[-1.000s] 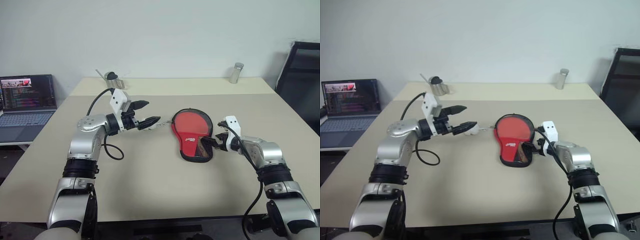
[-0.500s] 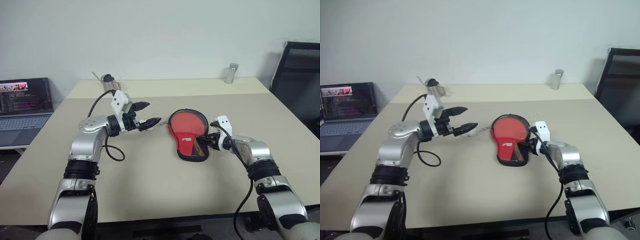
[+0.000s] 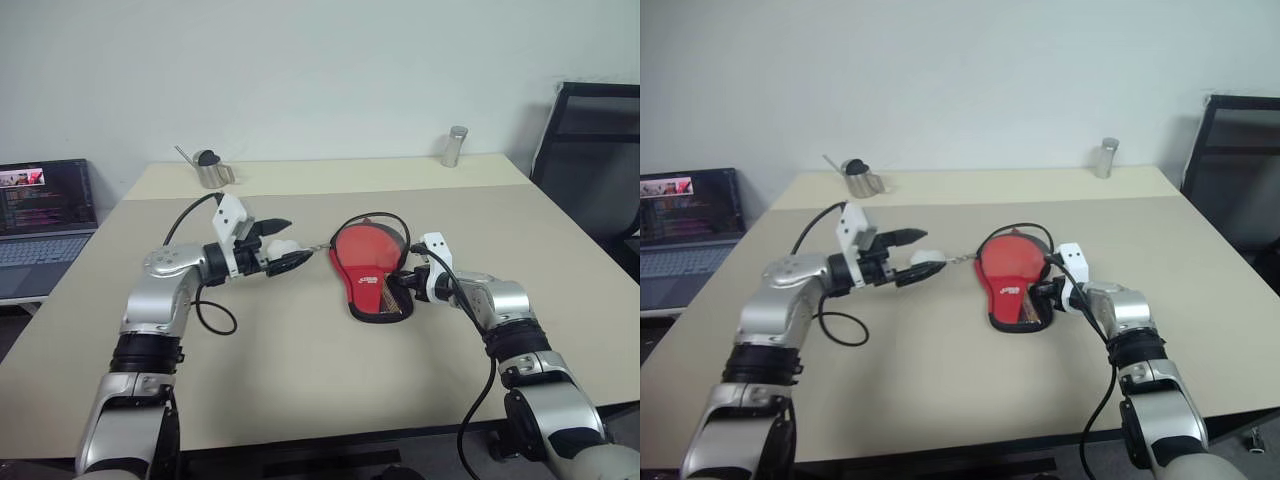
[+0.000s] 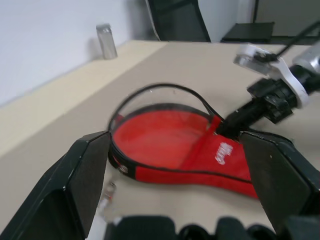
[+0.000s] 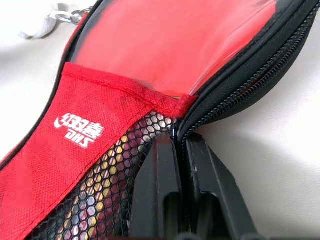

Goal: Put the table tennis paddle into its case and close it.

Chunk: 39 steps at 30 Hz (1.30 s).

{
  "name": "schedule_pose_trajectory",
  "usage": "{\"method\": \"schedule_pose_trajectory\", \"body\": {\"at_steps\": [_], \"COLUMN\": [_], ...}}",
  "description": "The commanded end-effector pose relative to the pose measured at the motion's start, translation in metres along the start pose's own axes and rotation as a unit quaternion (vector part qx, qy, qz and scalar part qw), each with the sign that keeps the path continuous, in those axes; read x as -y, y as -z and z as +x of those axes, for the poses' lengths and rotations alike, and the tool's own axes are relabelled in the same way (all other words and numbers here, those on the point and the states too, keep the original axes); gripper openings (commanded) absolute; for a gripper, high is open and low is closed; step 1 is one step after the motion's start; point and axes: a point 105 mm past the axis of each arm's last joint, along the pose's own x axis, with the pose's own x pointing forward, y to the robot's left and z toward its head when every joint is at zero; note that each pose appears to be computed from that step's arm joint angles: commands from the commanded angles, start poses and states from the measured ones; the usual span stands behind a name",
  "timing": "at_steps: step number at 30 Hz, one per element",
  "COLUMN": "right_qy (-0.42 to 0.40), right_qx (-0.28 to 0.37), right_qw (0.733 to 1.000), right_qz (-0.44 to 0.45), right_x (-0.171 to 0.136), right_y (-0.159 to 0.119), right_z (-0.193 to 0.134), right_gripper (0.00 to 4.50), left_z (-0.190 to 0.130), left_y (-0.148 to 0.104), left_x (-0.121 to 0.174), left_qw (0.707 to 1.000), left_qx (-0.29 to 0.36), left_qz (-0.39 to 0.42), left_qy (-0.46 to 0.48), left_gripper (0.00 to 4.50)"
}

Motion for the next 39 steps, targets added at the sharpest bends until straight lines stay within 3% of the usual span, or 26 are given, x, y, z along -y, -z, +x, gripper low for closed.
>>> {"method": "schedule_pose_trajectory", "body": {"at_steps": [1, 6, 17, 39], "right_qy": [-0.043, -0.085, -0.097, -0.083], "right_qx": [0.004, 0.014, -0.002, -0.057], "right_qw": [0.999, 0.996, 0.995, 0.993], "right_qz": [-0.002, -0.004, 0.021, 0.067], "right_x": [-0.025, -0.057, -0.092, -0.119], "right_y": [-0.004, -0.013, 0.004, 0.053], "right_z": [0.000, 0.001, 0.002, -0.055], "right_gripper": [0.01, 0.01, 0.01, 0.01], "left_z": [-0.019, -0.041, -0.048, -0.057], "left_y": [-0.007, 0.016, 0.025, 0.021], "left_x": [0.012, 0.030, 0.053, 0.080], "left_qw": [0.999, 0.994, 0.989, 0.976], "left_qx": [0.002, -0.046, -0.063, -0.085], "left_qz": [-0.019, -0.053, -0.071, -0.079], "left_qy": [0.041, 0.081, 0.111, 0.186], "left_gripper": [4.50, 4.50, 4.50, 4.50]}}
